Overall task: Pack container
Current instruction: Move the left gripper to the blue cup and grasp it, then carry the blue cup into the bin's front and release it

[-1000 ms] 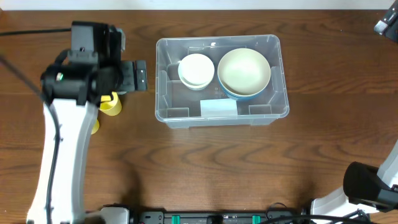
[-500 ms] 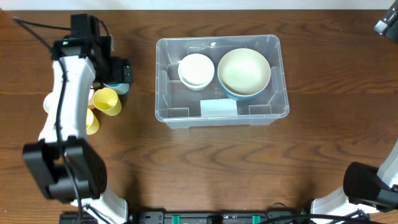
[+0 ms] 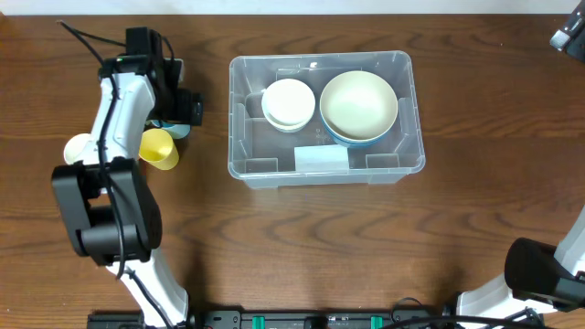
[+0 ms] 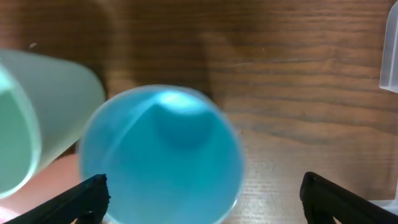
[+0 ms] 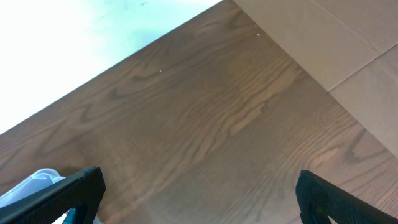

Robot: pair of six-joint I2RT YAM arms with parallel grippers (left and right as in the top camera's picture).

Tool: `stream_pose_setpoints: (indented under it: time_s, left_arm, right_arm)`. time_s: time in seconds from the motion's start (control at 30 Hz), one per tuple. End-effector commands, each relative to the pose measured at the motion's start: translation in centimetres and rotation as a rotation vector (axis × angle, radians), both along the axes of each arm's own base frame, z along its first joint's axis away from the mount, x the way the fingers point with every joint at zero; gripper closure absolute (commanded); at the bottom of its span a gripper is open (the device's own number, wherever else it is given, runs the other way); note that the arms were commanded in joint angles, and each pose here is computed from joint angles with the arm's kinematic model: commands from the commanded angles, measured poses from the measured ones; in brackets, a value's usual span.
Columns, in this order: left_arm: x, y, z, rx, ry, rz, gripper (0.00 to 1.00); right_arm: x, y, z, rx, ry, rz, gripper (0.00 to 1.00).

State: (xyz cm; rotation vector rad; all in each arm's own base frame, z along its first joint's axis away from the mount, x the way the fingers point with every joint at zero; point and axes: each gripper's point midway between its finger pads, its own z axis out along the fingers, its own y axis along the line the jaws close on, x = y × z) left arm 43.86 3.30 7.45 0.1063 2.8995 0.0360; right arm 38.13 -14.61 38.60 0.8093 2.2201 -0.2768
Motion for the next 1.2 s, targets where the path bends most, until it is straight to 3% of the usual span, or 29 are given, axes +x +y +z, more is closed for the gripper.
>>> stream_pose_setpoints:
  time_s: [0.0, 0.07, 0.17, 0.2, 0.27, 0.33, 0.43, 0.73, 0.93, 1.03, 1.17]
  left_arm:
    - [0.5, -1.8, -1.3, 0.001, 0.014, -0.099, 0.03]
    - [0.7, -2.5, -1.7, 0.002, 0.015, -0.118, 0.04]
    - [1.0, -3.6, -2.5, 0.001, 0.02, -0.142, 0.13]
    - [1.0, -3.9, -2.8, 0.001, 0.022, -0.15, 0.21]
    - [1.2, -4.3, -3.3, 0.004, 0.024, -0.158, 0.56]
    - [1.4, -4.4, -3.4, 0.005, 0.017, -0.159, 0.76]
    - [1.6, -4.2, -3.3, 0.007, 0.01, -0.155, 0.94]
    - [1.8, -2.2, -0.2, 0.097, -0.049, -0.03, 0.94]
    - [1.9, -2.2, 9.5, 0.06, -0.282, 0.078, 0.94]
    - [0.6, -2.7, 15.3, 0.027, -0.414, 0.113, 0.94]
    - [-2.5, -6.7, 21.9, -0.096, -0.553, 0.01, 0.94]
  right_arm:
    - [-0.2, -0.4, 0.1, 0.002, -0.006, -0.025, 0.01]
    - [-0.2, -0.4, 0.1, 0.002, -0.006, -0.025, 0.01]
    - [-0.2, -0.4, 0.1, 0.002, -0.006, -0.025, 0.01]
    - [-0.2, -0.4, 0.1, 0.002, -0.006, -0.025, 0.01]
    - [-0.2, -0.4, 0.1, 0.002, -0.006, -0.025, 0.01]
    - [-0.2, -0.4, 0.1, 0.002, -0.006, -0.025, 0.01]
    - [-0.2, -0.4, 0.1, 0.002, -0.006, -0.025, 0.01]
    - [-0.2, -0.4, 0.1, 0.002, -0.006, -0.025, 0.01]
    - [-0.2, -0.4, 0.1, 0.002, -0.006, -0.025, 0.01]
    - [-0.2, -0.4, 0.1, 0.002, -0.006, -0.025, 0.01]
    - [-0.2, -0.4, 0.1, 0.002, -0.006, -0.025, 0.01]
